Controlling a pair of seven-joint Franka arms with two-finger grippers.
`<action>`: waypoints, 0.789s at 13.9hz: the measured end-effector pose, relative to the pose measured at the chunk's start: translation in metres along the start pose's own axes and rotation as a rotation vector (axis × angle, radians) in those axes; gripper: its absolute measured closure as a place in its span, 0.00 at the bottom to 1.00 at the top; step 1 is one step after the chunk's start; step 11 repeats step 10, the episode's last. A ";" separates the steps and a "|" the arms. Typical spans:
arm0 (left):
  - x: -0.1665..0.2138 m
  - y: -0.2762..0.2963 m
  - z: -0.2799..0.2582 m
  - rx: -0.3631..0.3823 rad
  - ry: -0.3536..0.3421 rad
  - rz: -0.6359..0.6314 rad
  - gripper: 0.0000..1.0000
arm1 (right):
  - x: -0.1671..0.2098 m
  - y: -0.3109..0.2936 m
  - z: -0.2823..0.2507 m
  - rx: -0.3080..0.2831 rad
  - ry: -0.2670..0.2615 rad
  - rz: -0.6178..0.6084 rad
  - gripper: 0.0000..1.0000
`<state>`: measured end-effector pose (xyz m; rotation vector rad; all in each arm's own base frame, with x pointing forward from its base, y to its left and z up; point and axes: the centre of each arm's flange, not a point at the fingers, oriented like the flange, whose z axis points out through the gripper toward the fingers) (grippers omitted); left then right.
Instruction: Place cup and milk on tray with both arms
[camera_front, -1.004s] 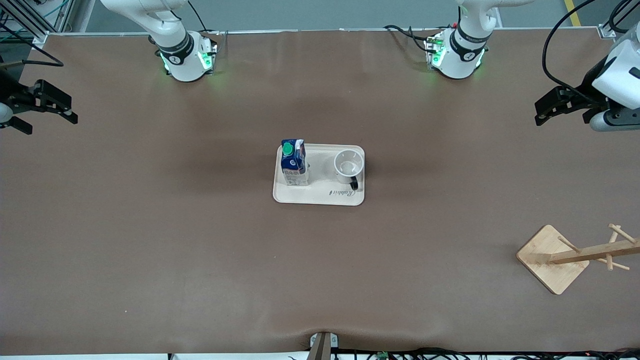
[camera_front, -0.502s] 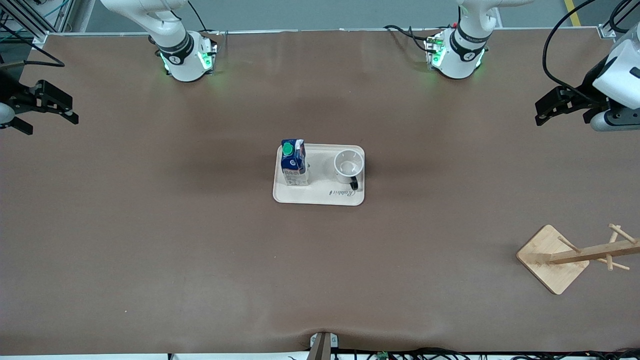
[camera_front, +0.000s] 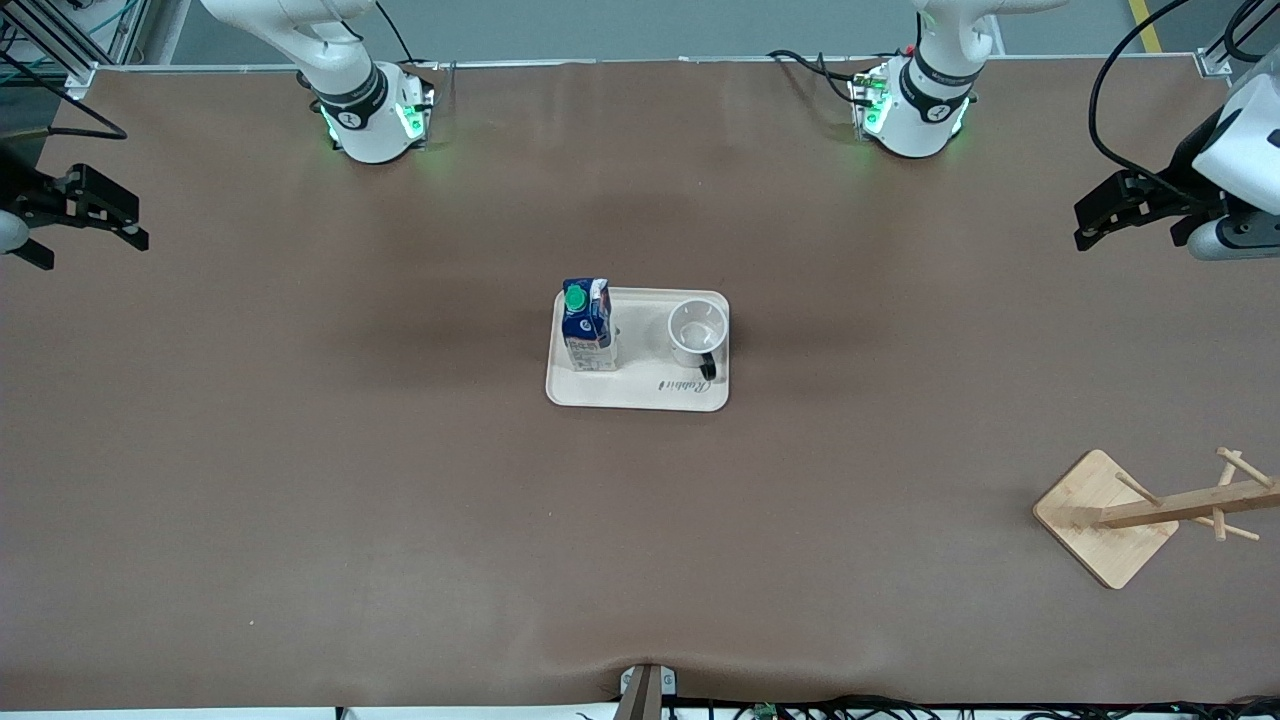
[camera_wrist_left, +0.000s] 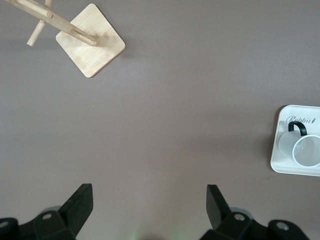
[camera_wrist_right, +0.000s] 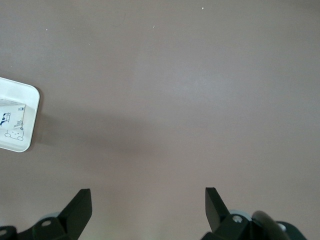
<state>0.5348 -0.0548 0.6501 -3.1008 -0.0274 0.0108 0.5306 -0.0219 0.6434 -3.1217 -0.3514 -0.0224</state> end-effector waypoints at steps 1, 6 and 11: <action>0.000 0.000 -0.001 0.000 0.002 0.000 0.00 | 0.000 0.000 0.000 0.000 0.000 0.002 0.00; 0.000 0.000 -0.002 0.000 0.004 0.000 0.00 | 0.001 0.000 0.002 0.000 -0.004 0.025 0.00; -0.001 0.003 -0.002 -0.026 -0.006 0.002 0.00 | 0.001 0.000 0.002 0.000 -0.004 0.034 0.00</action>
